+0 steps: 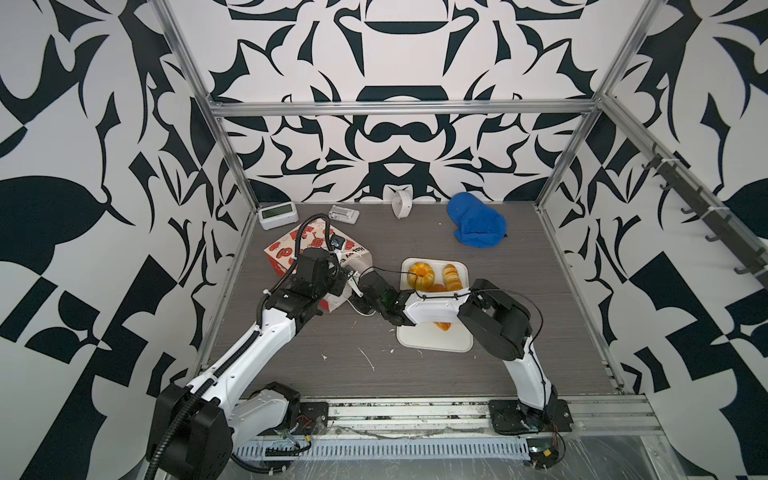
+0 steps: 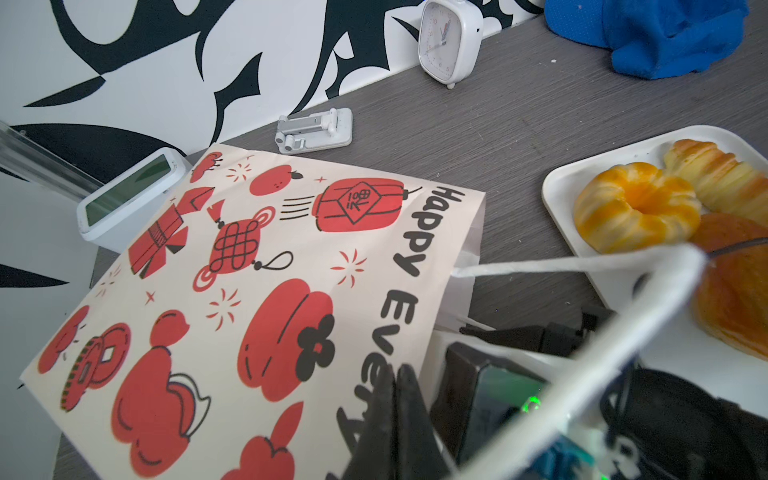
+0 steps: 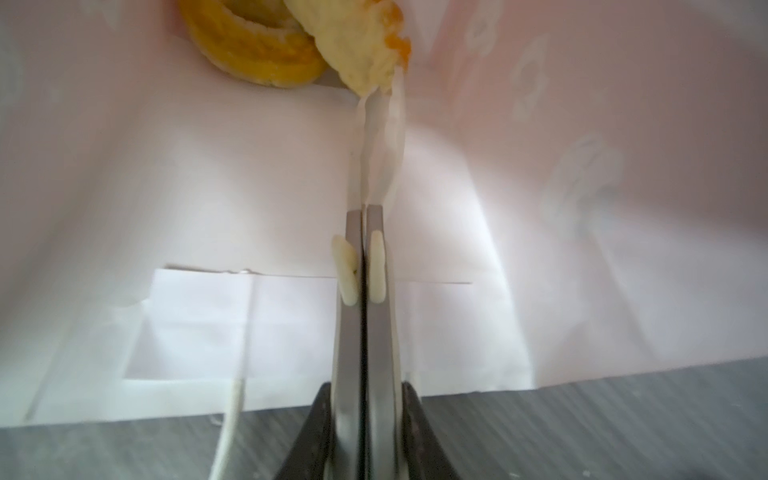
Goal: Take the fake bread out of the paper bag
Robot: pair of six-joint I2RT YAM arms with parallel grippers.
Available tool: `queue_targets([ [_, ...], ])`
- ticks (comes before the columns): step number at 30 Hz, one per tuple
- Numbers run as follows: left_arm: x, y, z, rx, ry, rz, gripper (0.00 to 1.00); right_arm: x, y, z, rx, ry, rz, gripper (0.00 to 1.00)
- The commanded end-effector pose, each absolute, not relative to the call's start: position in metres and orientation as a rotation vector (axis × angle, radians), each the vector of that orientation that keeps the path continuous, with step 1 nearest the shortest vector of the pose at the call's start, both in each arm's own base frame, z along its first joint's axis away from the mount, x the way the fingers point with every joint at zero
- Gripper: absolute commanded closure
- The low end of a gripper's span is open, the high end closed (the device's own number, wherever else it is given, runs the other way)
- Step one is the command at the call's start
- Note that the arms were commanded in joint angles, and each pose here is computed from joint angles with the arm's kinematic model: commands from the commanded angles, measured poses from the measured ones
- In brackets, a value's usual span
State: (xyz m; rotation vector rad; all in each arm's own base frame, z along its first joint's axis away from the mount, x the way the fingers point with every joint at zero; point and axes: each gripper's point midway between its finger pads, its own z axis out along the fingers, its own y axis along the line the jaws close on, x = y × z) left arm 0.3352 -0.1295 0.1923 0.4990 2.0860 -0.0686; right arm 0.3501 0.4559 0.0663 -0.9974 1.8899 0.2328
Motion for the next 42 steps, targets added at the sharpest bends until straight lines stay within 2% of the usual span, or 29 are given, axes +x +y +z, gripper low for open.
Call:
queue_targets([
  [1, 0.334, -0.127, 0.200, 0.479, 2.069, -0.082, 0.98, 0.356, 0.465, 0.097, -0.979, 1.747, 0.177, 0.81],
  [4, 0.335, -0.127, 0.200, 0.478, 2.067, -0.085, 0.98, 0.357, 0.467, 0.098, -1.009, 1.729, 0.157, 0.78],
  [8, 0.335, -0.127, 0.201, 0.474, 2.068, -0.084, 0.98, 0.356, 0.473, 0.099, -1.044, 1.717, 0.163, 0.70],
  [28, 0.333, -0.125, 0.206, 0.468, 2.056, -0.082, 0.97, 0.366, 0.491, 0.112, -1.113, 1.671, 0.116, 0.63],
  [42, 0.332, -0.125, 0.205, 0.464, 2.058, -0.083, 0.97, 0.376, 0.498, 0.117, -1.126, 1.626, 0.023, 0.62],
])
